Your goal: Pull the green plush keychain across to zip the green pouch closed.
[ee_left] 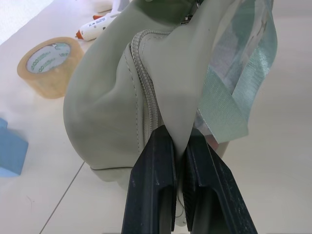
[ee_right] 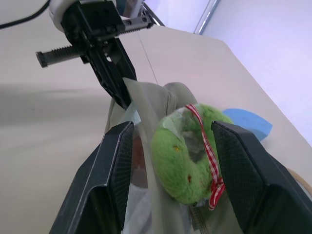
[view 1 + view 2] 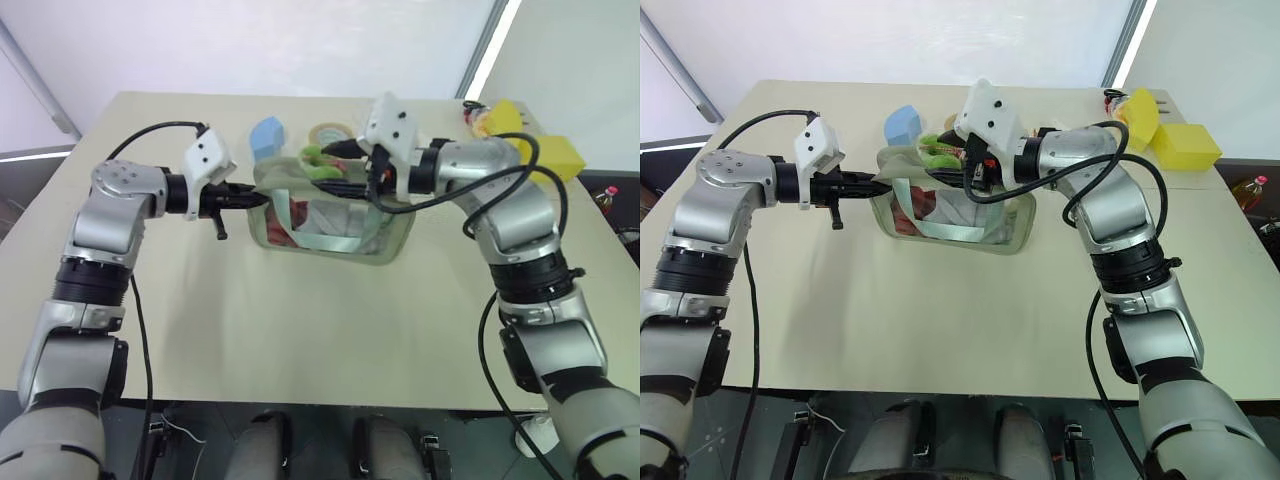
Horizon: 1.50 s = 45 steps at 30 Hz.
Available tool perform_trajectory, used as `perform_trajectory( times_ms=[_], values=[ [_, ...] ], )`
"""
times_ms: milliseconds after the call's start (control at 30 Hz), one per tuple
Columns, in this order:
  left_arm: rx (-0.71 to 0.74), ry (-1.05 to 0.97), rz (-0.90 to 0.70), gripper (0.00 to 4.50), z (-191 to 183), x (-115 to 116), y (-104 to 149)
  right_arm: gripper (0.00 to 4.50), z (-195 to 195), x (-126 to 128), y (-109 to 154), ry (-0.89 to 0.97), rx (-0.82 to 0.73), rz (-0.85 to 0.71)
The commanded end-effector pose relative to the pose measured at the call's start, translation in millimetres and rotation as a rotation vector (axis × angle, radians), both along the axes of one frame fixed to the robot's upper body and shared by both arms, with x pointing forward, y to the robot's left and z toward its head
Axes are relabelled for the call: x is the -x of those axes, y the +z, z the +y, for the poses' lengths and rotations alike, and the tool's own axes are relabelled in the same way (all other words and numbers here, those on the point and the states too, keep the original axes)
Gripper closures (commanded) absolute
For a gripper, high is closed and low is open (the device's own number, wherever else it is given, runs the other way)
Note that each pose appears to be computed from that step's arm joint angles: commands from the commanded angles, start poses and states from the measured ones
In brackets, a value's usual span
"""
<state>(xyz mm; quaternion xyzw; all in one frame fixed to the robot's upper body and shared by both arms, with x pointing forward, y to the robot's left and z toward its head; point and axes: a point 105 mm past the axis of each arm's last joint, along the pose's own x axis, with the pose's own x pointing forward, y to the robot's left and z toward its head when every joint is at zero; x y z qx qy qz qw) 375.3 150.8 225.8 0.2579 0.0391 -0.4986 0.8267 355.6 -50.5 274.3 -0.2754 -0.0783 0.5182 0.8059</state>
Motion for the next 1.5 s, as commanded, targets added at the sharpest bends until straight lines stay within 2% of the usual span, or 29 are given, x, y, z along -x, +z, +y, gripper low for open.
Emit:
perform_trajectory(
  times_ms=[33, 67, 167, 267, 300, 400, 500, 567, 633, 800, 933, 1033, 1167, 1233, 1433, 1500],
  values=[
    [0.003, -0.007, -0.046, 4.5, -1, 3, 12, 1.89, 2, 3, 3, 0.015, 0.027, -0.033],
    [0.003, -0.008, -0.046, 4.5, -1, 3, 12, 1.89, 2, 3, 3, 0.014, 0.031, -0.031],
    [0.003, -0.008, -0.045, 4.5, -2, 3, 11, 2.71, 0, -1, 1, 0.002, 0.045, -0.048],
    [0.001, -0.006, -0.046, 4.5, -2, 1, 11, 4.31, 0, 1, 4, 0.014, 0.035, -0.039],
    [0.002, -0.006, -0.047, 4.5, -2, 1, 11, 4.47, 0, 2, 5, 0.014, 0.029, -0.037],
    [0.004, -0.01, -0.046, 4.5, -3, 1, 11, 4.47, -3, 5, 12, 0.0, 0.004, -0.041],
    [0.004, -0.012, -0.042, 4.5, -3, 1, 10, 4.47, -25, 2, 40, -0.11, -0.092, -0.058],
    [0.003, -0.009, -0.038, 4.5, -2, 1, 9, 4.47, -56, -5, 56, -0.259, -0.108, -0.107],
    [0.002, -0.006, -0.033, 4.5, 0, 2, 9, 4.47, -80, -11, 62, -0.376, -0.087, -0.147],
    [0.007, 0.017, -0.016, 4.5, 6, 2, 7, 4.47, -178, -18, 64, -0.835, 0.093, -0.305],
    [0.018, 0.027, -0.011, 4.5, 6, 2, 5, 4.47, -219, -16, 35, -1.031, 0.221, -0.309],
    [0.022, 0.024, -0.003, 4.5, 5, 4, 4, 4.47, -225, -17, -1, -1.06, 0.282, -0.246],
    [0.025, 0.026, -0.003, 4.5, 4, 4, 3, 4.47, -204, -22, -67, -0.997, 0.273, -0.087],
    [0.029, 0.026, -0.002, 4.5, 2, 5, 3, 4.47, -185, -24, -101, -0.962, 0.2, 0.018],
    [0.021, 0.026, 0.005, 4.5, 0, 8, 0, 4.47, -144, -23, -156, -0.874, 0.107, 0.186],
    [0.019, 0.029, 0.002, 4.5, 0, 8, 1, 4.47, -138, -21, -165, -0.841, 0.131, 0.193]
  ],
)
